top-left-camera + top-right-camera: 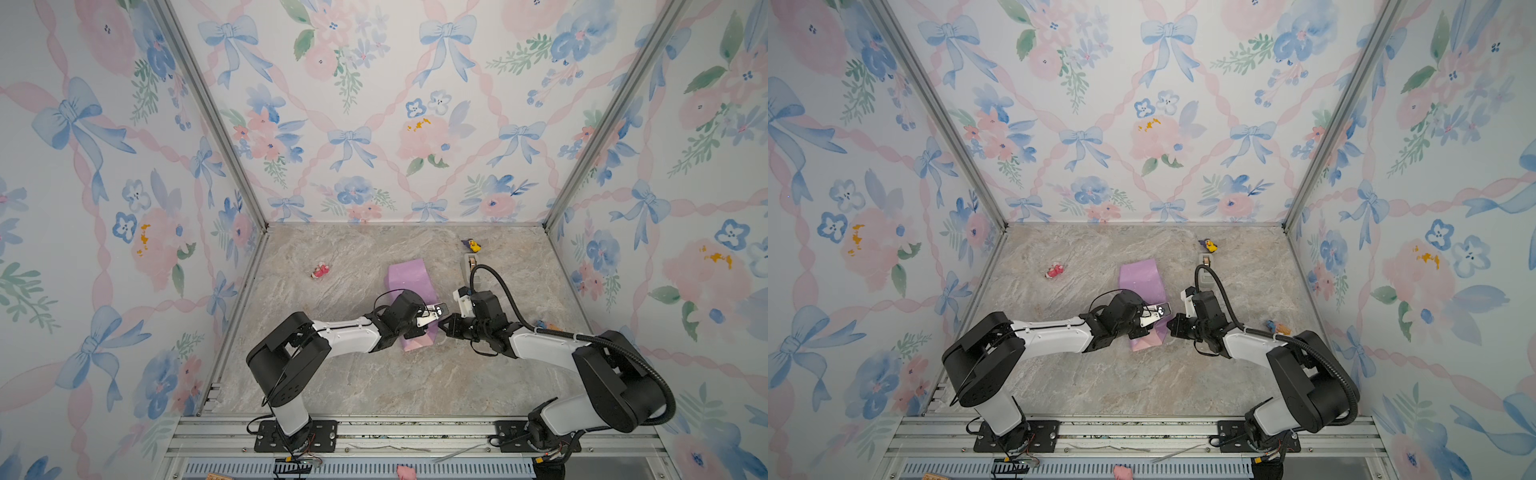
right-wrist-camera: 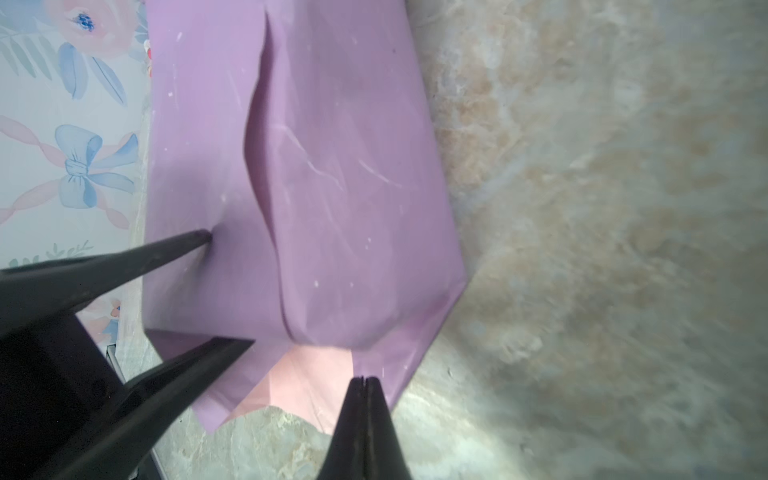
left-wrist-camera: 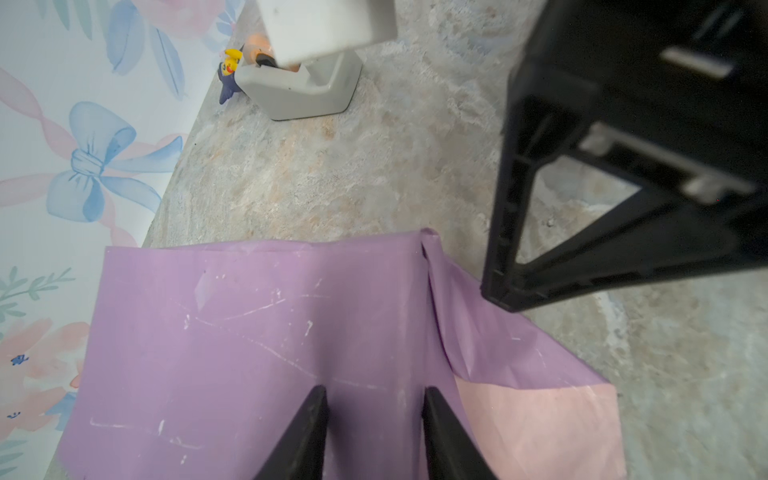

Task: Wrap the gift box in paper

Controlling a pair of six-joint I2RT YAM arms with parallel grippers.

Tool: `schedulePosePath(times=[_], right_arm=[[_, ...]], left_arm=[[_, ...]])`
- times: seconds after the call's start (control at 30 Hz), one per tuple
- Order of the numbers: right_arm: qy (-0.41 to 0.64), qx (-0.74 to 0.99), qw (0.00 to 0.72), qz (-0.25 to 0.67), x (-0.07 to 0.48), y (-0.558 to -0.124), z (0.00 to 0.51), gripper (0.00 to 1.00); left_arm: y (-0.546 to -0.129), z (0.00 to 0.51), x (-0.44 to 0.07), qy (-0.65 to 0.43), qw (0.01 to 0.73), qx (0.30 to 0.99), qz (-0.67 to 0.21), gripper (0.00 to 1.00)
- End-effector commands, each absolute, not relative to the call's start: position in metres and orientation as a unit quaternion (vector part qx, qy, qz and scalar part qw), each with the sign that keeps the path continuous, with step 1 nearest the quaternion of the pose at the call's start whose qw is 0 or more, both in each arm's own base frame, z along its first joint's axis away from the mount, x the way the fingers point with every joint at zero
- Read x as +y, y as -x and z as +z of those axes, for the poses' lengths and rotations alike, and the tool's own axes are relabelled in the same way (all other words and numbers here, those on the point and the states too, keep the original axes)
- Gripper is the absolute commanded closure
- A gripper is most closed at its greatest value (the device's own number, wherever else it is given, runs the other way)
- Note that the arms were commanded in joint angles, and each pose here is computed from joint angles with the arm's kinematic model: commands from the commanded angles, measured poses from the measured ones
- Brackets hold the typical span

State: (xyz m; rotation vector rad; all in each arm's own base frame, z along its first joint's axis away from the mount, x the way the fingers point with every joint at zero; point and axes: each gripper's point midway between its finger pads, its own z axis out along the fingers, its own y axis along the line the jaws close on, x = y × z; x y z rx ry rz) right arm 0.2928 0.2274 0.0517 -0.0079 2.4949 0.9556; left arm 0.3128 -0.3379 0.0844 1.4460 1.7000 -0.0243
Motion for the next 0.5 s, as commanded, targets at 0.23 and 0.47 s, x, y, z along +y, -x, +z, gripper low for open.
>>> schedulePosePath(times=[0.23, 0.47], right_arm=[[-0.006, 0.912, 0.222, 0.344, 0.237, -0.315, 0.024, 1.0], [-0.01, 0.905, 0.227, 0.359, 0.235, -0.31, 0.024, 0.99]], left_arm=[[-0.294, 0.055, -0.331, -0.597, 0.392, 0.699, -0.026, 0.6], [-0.294, 0.063, -0.333, -0.593, 0.4, 0.698, -0.031, 0.6]])
